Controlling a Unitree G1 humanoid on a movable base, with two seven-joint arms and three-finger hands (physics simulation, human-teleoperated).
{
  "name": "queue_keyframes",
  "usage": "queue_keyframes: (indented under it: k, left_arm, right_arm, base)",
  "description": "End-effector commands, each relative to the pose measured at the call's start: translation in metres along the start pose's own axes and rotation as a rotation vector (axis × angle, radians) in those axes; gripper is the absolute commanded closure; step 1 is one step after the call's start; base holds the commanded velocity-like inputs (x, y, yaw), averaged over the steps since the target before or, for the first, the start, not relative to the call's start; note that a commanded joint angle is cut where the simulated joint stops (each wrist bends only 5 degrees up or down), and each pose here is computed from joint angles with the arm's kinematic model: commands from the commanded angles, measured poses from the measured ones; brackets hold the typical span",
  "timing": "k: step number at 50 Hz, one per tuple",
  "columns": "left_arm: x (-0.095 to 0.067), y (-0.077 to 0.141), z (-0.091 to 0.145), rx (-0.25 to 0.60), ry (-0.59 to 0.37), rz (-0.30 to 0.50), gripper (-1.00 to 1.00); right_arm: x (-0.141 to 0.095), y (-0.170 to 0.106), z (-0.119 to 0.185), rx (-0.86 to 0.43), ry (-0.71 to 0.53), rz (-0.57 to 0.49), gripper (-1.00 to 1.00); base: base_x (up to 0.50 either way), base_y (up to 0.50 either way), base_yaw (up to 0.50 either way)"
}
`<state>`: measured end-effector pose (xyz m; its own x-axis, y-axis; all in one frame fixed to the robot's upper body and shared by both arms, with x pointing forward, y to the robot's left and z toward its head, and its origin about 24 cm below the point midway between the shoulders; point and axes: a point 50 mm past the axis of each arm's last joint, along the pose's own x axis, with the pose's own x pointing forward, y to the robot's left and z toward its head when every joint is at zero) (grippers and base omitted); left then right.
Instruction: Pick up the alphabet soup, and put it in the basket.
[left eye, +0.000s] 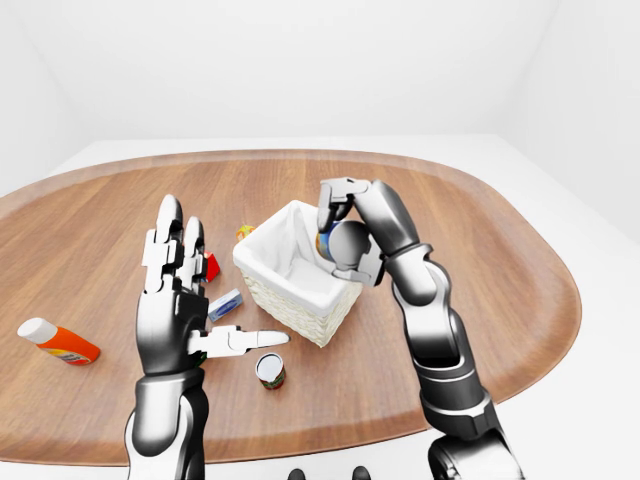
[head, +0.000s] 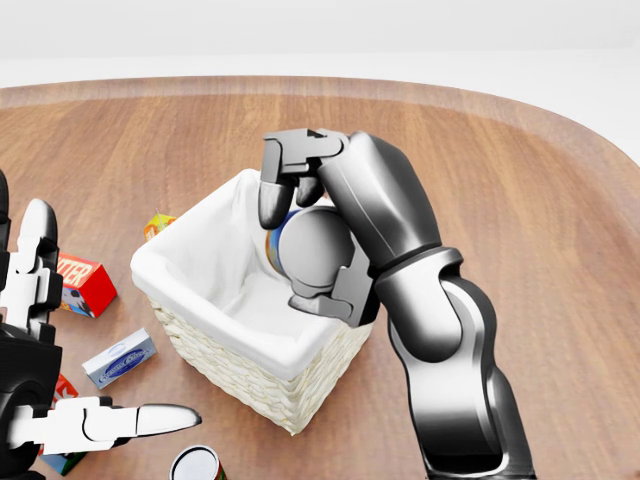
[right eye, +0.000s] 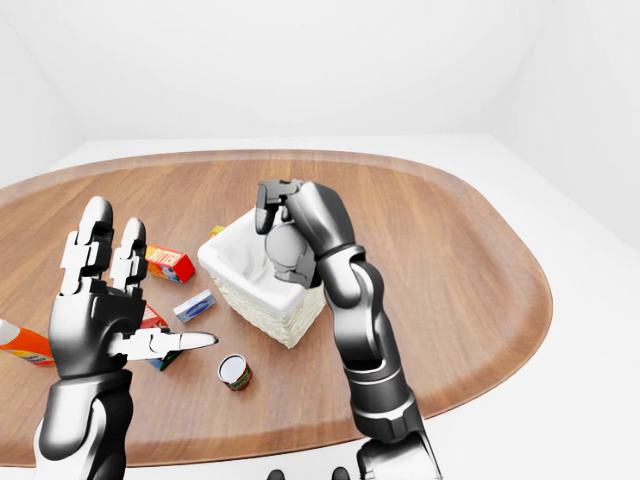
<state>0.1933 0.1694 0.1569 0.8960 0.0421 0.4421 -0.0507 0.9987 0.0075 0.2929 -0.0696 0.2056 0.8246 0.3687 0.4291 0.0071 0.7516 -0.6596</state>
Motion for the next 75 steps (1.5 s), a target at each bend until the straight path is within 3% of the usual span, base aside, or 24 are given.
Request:
queue_keyframes:
  k: [1, 21, 32, 47, 61, 75]
  left_arm:
    - [0.000, 0.000, 0.000, -0.001, 0.001, -0.002, -1.00]
    - [0.000, 0.000, 0.000, -0.002, -0.001, -0.003, -1.00]
    - [0.001, 0.001, -0.002, -0.002, 0.006, 0.000, -1.00]
    - [0.001, 0.000, -0.002, -0.001, 0.006, -0.001, -1.00]
    - [0.001, 0.001, -0.001, -0.002, 0.001, 0.000, -1.00]
    - [0.002, 0.001, -0.003, -0.001, 0.009, 0.001, -1.00]
  right_arm:
    - [0.027, 0.005, -0.004, 0.012, 0.012, 0.050, 1.00]
    - [0.050, 0.024, -0.026, -0.016, 0.114, 0.197, 1.00]
    - [0.063, 0.029, -0.038, -0.026, 0.177, 0.225, 1.00]
    - [0.079, 0.045, -0.068, -0.034, 0.346, 0.287, 1.00]
    - [0.082, 0.062, -0.079, -0.054, 0.458, 0.332, 1.00]
    - [0.080, 0.076, -0.078, -0.070, 0.490, 0.367, 1.00]
  base:
    - [0.00, 0.00, 0.00]
    - [0.00, 0.00, 0.00]
    - [0.00, 0.00, 0.00]
    - [0.00, 0.00, 0.00]
    - [0.00, 0.00, 0.00]
    - [0.00, 0.00, 0.00]
